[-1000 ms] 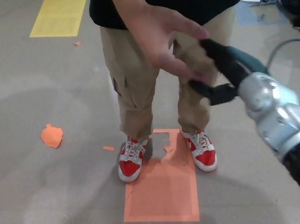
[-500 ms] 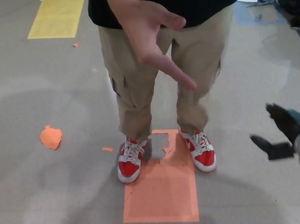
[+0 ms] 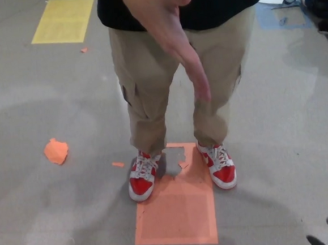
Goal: The robot extends its right arm to grab a person's hand and shakes it
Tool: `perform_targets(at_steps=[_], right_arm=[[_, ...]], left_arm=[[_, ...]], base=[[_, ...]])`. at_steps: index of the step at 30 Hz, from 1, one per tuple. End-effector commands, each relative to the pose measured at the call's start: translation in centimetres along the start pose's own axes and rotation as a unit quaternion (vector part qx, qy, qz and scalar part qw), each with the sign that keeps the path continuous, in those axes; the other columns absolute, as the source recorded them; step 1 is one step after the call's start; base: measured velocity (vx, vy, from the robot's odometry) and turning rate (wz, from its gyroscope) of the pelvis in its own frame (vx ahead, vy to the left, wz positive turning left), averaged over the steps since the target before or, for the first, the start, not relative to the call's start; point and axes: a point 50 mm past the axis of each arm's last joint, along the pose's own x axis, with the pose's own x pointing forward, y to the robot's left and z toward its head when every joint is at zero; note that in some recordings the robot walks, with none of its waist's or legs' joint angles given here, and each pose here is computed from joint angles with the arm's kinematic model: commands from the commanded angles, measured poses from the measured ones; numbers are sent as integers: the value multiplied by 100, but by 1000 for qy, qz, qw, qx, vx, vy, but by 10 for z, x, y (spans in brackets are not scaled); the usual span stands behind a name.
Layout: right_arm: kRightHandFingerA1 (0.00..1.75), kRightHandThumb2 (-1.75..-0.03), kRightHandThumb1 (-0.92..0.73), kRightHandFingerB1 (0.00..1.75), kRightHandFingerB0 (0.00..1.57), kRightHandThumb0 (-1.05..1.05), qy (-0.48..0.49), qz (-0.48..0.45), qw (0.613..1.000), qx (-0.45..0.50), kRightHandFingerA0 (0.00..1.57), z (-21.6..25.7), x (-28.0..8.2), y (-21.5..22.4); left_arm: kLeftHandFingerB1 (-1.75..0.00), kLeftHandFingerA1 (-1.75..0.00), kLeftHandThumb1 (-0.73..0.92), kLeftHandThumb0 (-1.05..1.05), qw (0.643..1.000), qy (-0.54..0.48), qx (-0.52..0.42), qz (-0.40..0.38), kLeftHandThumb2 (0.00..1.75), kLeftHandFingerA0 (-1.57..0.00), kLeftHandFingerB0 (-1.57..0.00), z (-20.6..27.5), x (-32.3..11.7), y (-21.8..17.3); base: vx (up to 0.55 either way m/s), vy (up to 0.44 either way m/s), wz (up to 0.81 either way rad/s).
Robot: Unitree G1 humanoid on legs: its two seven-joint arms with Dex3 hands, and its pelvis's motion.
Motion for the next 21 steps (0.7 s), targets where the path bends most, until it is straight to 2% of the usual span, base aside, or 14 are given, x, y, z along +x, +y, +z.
perform_targets(at_steps=[1, 3, 5, 8, 9, 10, 11, 12, 14, 15, 19, 20, 21], right_arm=[[19, -100, -71, 9, 0, -80, -7, 12, 999, 44, 0, -4, 0, -6], [16, -101, -73, 9, 0, -81, 3, 24, 999, 48, 0, -7, 0, -5], [13, -107, -79, 7, 0, -84, 15, 35, 999, 13, 0, -11, 0, -4], [16, -110, -79, 12, 0, -80, 28, 55, 998, -15, 0, -20, -1, -2], [7, -94, -74, 4, 0, -79, 28, 61, 998, -19, 0, -22, -1, -1], [13, -110, -80, 10, 0, -83, 32, 66, 997, -22, 0, -24, -1, -2], [13, -110, -80, 10, 0, -83, 35, 68, 997, -23, 0, -25, -1, -2], [10, -109, -82, 7, 0, -86, 36, 69, 997, -17, 0, -26, -1, -1], [7, -108, -82, 5, 0, -88, 35, 70, 997, -8, 0, -27, -2, -1], [16, -110, -79, 18, 1, -78, 33, 74, 997, -8, 0, -27, -2, -1], [11, -108, -79, 11, 0, -82, 31, 78, 996, -12, 0, -26, -2, -2], [11, -108, -79, 10, 0, -83, 31, 79, 996, -16, 0, -27, -2, -2], [10, -109, -80, 10, 0, -84, 32, 80, 996, -19, 0, -28, -2, -1]], left_arm=[[-21, -21, 80, -78, 1000, -4, 4, 9, 110, 0, 0, 3, 0, 4], [-20, -21, 81, -80, 1000, -2, 6, 10, 110, 0, 0, 3, 0, 5], [-20, -22, 79, -77, 1000, 0, 4, 7, 110, 0, 0, 2, -1, 7], [-24, -26, 75, -72, 1000, 2, -6, 9, 108, 0, -2, -2, -2, 4], [-18, -18, 74, -76, 1000, 3, -8, 9, 94, -2, 0, -3, -2, 3], [-16, -15, 92, -68, 1000, 3, -10, 5, 70, 0, 0, -3, -2, 2], [-16, -15, 92, -68, 1000, 2, -7, 1, 70, 0, 0, -4, -2, 2], [-22, -23, 78, -75, 1000, 5, -3, 0, 110, 0, 0, -5, -3, 1], [-21, -22, 80, -77, 1000, 7, 5, 1, 110, 0, 0, -5, -3, 1], [-23, -24, 77, -74, 1000, 8, 4, 2, 109, 0, 0, -6, -3, 1], [-21, -23, 78, -75, 1000, 10, 3, -1, 110, 0, 0, -6, -3, 2], [-13, -14, 92, -67, 1000, 4, 3, -6, 72, 0, 0, -6, -4, 1], [-21, -23, 79, -76, 1000, 5, 3, -6, 110, 0, 0, -7, -4, 1]], base=[[0, 0, 0], [0, 0, 0], [0, 0, 0], [0, 0, 0], [0, 0, 0], [0, 0, 0], [0, 0, 0], [0, 0, 0], [0, 0, 0], [0, 0, 0], [0, 0, 0], [0, 0, 0], [0, 0, 0]])
